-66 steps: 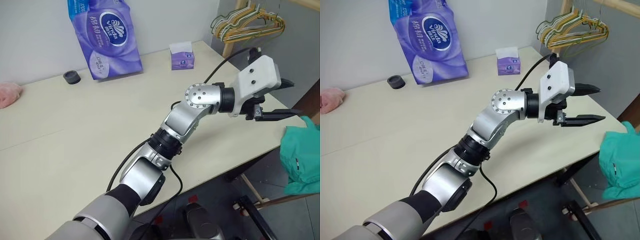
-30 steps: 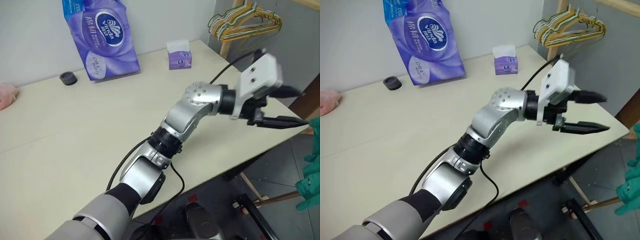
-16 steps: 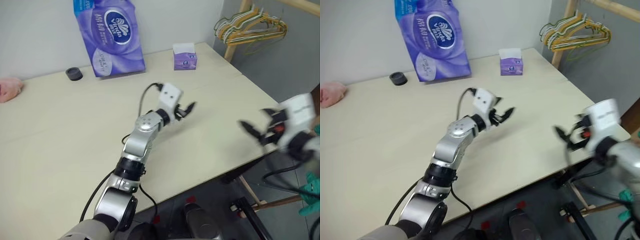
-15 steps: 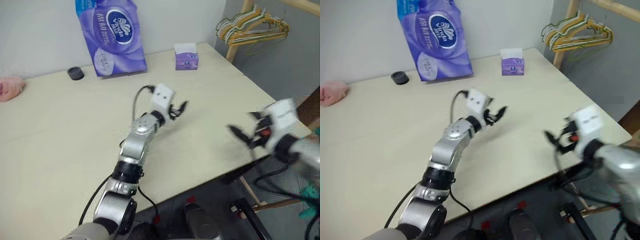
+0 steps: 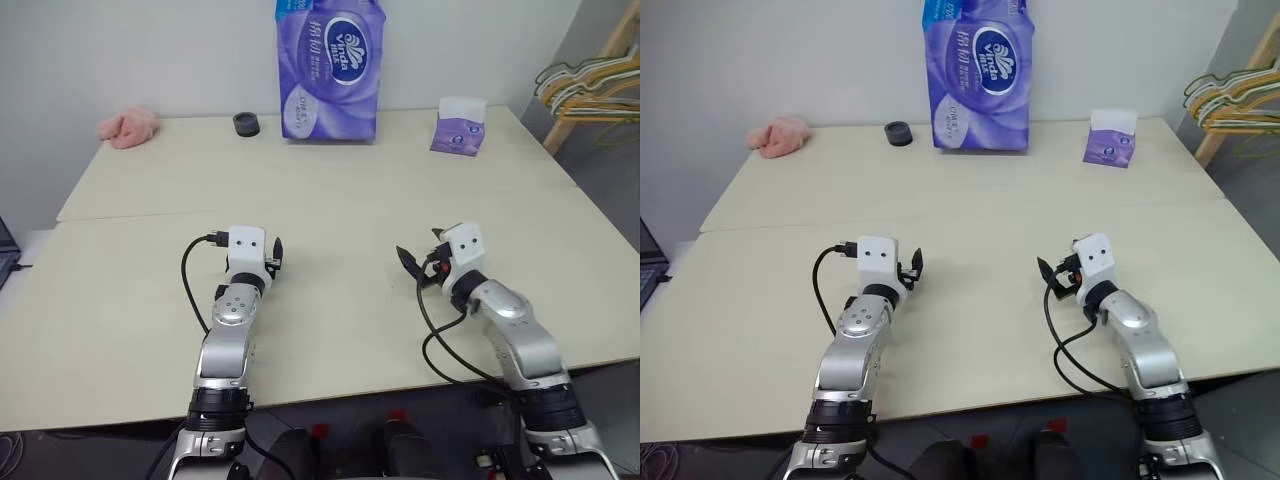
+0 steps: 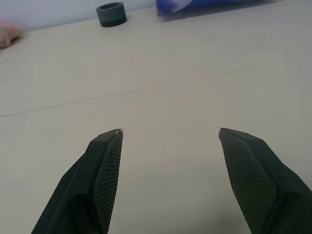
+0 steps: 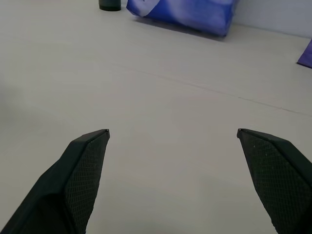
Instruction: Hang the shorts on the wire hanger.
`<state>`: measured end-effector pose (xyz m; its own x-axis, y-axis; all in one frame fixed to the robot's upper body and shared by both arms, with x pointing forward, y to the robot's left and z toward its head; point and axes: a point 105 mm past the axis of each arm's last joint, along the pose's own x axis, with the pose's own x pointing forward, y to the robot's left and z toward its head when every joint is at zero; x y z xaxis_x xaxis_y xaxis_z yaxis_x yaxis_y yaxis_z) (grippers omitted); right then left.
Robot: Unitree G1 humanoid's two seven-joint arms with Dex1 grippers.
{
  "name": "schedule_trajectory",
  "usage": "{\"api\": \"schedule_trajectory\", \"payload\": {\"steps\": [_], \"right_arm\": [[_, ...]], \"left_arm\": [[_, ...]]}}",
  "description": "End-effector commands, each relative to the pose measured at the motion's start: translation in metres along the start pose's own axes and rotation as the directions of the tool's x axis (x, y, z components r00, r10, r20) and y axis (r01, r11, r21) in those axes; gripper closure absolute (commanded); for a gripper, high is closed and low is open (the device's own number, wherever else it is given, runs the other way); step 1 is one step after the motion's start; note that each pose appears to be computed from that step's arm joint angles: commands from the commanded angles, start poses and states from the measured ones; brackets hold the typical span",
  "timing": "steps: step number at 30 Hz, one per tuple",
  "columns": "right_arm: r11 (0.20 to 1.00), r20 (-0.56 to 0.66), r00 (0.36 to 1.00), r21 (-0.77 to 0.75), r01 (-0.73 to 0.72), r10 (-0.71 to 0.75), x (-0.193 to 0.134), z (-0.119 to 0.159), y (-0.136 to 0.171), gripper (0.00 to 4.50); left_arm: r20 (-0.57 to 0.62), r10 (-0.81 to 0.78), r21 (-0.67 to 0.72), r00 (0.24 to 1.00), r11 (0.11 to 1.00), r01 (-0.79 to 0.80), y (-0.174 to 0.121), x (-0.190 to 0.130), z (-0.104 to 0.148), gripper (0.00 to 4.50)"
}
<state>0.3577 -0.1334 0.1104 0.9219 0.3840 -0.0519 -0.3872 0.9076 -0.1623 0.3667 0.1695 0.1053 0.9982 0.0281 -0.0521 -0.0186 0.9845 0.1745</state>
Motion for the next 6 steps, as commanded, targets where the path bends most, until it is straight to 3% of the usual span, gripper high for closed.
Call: {"api": "schedule_trajectory", "payload": {"steps": [1,6], "right_arm": [[0.997,0.060,0.995,0.000,0.080,-0.080,0.0050,0.0107,-0.0113,0.02],[0.998,0.070,0.995,-0.018,0.067,-0.066,0.0045,0.0089,-0.0084,0.02]], "left_arm": [[0.077,-0.027,-0.012,0.997,1.000,0.028,0.0008,-0.0007,0.0179,1.16],[0.095,-0.054,-0.035,0.994,0.998,0.058,-0.0017,-0.0007,0.0219,1.16]]}}
